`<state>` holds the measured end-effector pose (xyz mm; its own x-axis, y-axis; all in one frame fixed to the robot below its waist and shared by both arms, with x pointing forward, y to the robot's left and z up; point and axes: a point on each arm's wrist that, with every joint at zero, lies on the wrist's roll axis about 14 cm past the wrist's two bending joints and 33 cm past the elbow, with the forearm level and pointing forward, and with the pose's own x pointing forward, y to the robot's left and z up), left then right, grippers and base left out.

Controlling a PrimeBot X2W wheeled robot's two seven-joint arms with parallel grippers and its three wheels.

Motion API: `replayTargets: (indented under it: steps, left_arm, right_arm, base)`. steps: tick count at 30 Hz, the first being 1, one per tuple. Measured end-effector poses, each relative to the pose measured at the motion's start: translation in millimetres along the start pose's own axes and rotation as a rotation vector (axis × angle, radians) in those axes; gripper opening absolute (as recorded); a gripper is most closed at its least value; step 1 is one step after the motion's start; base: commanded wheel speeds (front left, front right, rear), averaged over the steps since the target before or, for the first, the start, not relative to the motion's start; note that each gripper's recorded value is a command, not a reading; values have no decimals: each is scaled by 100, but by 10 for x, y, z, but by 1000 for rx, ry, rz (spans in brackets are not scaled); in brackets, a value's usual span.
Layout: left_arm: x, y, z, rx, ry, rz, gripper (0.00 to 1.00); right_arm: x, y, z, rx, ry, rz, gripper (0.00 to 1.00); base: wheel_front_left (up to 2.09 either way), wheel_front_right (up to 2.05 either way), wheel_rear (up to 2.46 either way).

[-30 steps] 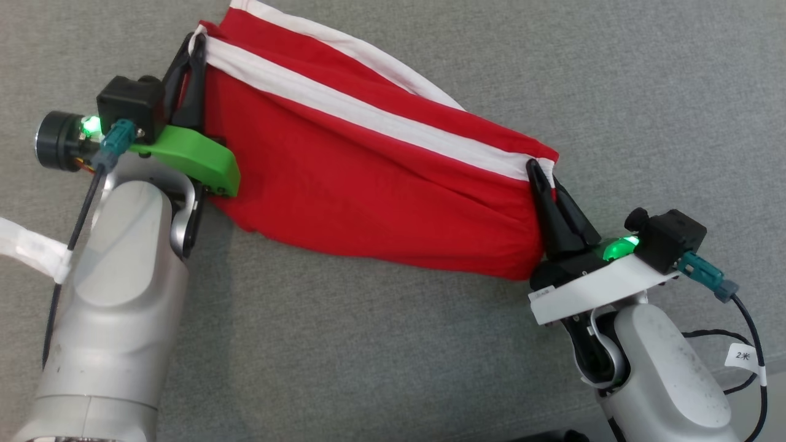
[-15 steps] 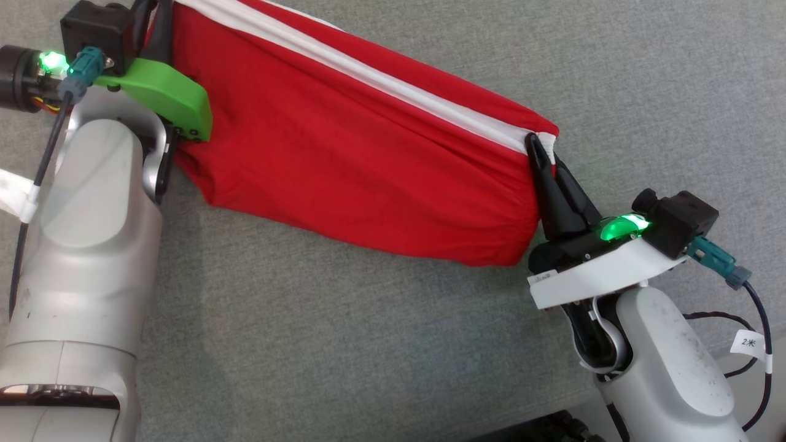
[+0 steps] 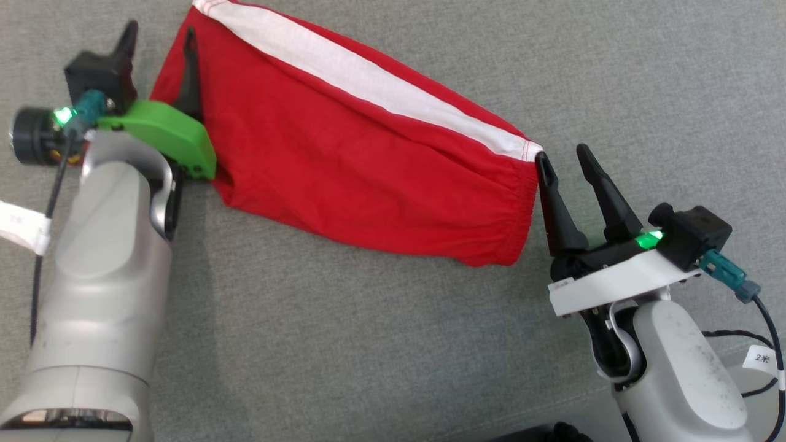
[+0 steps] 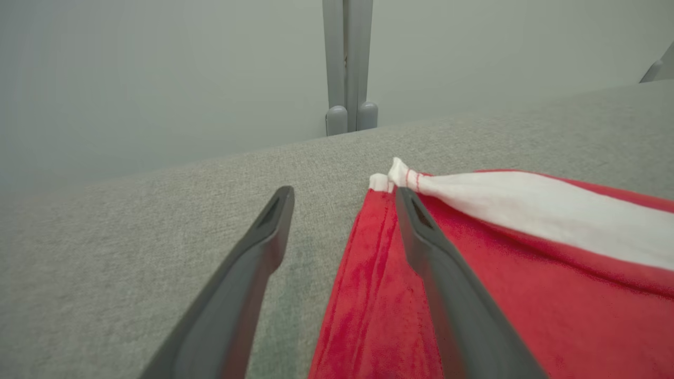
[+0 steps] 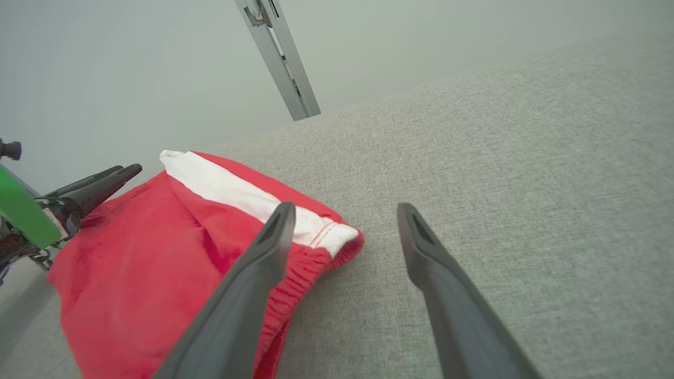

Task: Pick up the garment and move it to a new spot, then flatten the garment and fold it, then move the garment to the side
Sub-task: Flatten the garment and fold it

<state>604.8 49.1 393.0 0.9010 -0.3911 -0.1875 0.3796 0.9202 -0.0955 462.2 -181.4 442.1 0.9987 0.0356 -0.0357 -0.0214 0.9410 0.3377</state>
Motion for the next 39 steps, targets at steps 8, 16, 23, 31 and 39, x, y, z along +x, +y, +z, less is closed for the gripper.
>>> replayTargets:
  steps: [8,16,23,31,39]
  left_arm:
    - [-308,-64,-361,-38,158,13,73]
    - [-517,-196,-439,-71,243,4,0]
    - [-896,-95,-425,-120,214,70,0]
    - [-1509,4,-470,-195,171,177,0]
    - [-2099,203,-527,-286,98,340,25]
  right_arm:
    - [-128,-31,33,-22,3,-17,100]
    - [-204,-6,106,-44,-6,-14,100]
    - [-393,6,113,-77,7,-18,100]
    - [-581,137,68,-92,27,13,100]
    - [-517,498,6,-109,39,123,100]
  base:
    - [0,0,0]
    - [0,0,0]
    - [0,0,0]
    - [0,0,0]
    - [0,0,0]
